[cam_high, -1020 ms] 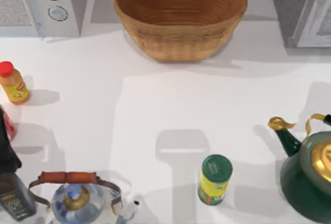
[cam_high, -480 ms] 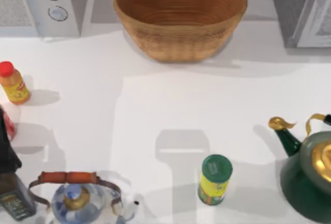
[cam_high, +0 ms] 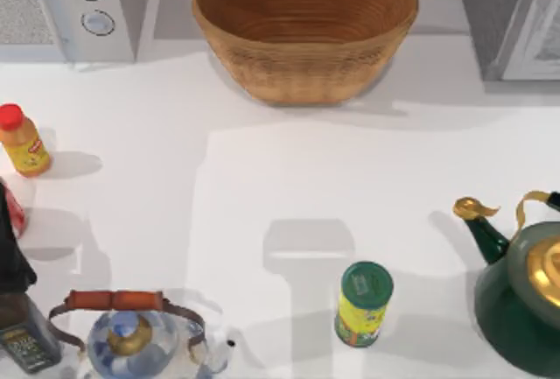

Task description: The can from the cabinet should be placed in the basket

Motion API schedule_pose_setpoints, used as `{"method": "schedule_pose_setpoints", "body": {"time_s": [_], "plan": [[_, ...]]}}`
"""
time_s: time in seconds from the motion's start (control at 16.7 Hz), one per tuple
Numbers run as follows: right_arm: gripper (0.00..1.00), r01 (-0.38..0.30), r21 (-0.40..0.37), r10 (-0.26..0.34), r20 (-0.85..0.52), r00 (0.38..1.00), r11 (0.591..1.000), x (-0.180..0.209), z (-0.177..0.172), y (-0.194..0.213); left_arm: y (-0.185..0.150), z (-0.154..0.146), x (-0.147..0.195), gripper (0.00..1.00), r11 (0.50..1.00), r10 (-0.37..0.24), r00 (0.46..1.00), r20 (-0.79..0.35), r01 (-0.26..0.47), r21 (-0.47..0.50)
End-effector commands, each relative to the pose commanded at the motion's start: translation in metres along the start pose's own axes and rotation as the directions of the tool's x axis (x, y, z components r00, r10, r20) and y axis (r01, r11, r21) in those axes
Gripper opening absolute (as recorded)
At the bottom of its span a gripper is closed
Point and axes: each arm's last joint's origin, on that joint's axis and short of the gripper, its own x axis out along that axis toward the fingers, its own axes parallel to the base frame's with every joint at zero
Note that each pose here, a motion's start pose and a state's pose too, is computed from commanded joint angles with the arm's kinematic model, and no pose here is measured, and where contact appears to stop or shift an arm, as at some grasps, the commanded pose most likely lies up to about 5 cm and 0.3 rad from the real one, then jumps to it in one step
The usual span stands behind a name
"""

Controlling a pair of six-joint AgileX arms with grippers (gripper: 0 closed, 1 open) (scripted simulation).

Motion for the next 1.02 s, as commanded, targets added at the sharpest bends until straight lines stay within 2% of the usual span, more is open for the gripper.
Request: {"method": "schedule_pose_setpoints", "body": {"time_s": [0.24,0.54,0.78,1.02], "plan": [[0.0,0.045,-0.001,-0.045,0.055,0.997,0.999,0.001,0.028,-0.001,0.0,0.0,0.0,1.0,1.0,0.0,1.0,0.0,0.0,0.0],[0.0,0.079,0.013,-0.08,0.145,0.986,0.997,0.02,0.104,0.007,0.0,0.0,0.0,1.0,1.0,0.0,1.0,0.0,0.0,0.0],[0.0,0.07,0.031,-0.074,0.166,0.983,0.997,0.07,0.164,0.03,0.0,0.0,0.0,1.0,1.0,0.0,1.0,0.0,0.0,0.0],[0.0,0.052,0.04,-0.057,0.139,0.989,0.998,0.148,0.194,0.079,0.0,0.0,0.0,1.0,1.0,0.0,1.0,0.0,0.0,0.0]]}}
